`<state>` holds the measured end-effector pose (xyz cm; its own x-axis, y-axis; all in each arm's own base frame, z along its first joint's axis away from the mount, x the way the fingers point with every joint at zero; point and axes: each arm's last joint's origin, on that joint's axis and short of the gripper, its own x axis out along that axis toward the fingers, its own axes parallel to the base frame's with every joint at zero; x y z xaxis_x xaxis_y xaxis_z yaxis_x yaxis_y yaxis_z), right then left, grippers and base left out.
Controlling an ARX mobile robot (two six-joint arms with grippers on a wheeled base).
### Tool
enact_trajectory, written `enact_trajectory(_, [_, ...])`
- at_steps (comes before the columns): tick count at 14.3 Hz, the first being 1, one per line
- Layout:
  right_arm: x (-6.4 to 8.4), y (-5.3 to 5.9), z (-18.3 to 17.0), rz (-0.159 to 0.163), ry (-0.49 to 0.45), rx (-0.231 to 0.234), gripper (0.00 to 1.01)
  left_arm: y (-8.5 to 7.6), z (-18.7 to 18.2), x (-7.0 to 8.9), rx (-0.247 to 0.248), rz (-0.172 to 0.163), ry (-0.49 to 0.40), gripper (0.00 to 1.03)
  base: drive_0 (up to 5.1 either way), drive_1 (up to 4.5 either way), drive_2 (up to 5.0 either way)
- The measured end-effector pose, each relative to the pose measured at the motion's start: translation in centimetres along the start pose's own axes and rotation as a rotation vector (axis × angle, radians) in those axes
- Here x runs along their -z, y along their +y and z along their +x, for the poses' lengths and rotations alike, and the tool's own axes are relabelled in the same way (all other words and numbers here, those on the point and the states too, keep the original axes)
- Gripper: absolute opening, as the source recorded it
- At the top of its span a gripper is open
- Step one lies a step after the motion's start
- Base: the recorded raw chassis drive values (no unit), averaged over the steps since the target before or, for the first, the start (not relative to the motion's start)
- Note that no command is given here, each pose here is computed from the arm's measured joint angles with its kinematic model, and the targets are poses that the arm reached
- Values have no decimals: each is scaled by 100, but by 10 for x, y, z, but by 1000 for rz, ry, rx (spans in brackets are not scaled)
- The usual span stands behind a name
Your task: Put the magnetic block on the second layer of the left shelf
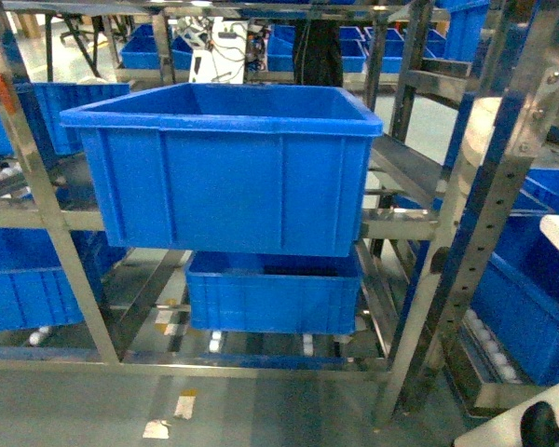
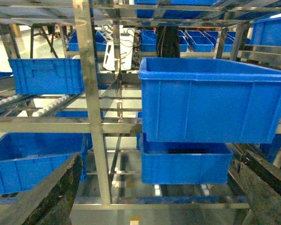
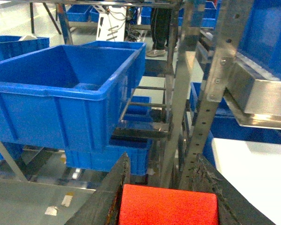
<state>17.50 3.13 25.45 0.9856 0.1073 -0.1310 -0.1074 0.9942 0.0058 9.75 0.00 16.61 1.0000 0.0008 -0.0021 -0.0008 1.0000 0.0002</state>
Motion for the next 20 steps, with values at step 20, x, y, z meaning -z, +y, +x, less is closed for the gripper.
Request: enact_trajectory(20, [0, 1, 0, -3, 0, -8, 34, 0, 0, 0, -1, 0, -1, 98, -242, 302, -60])
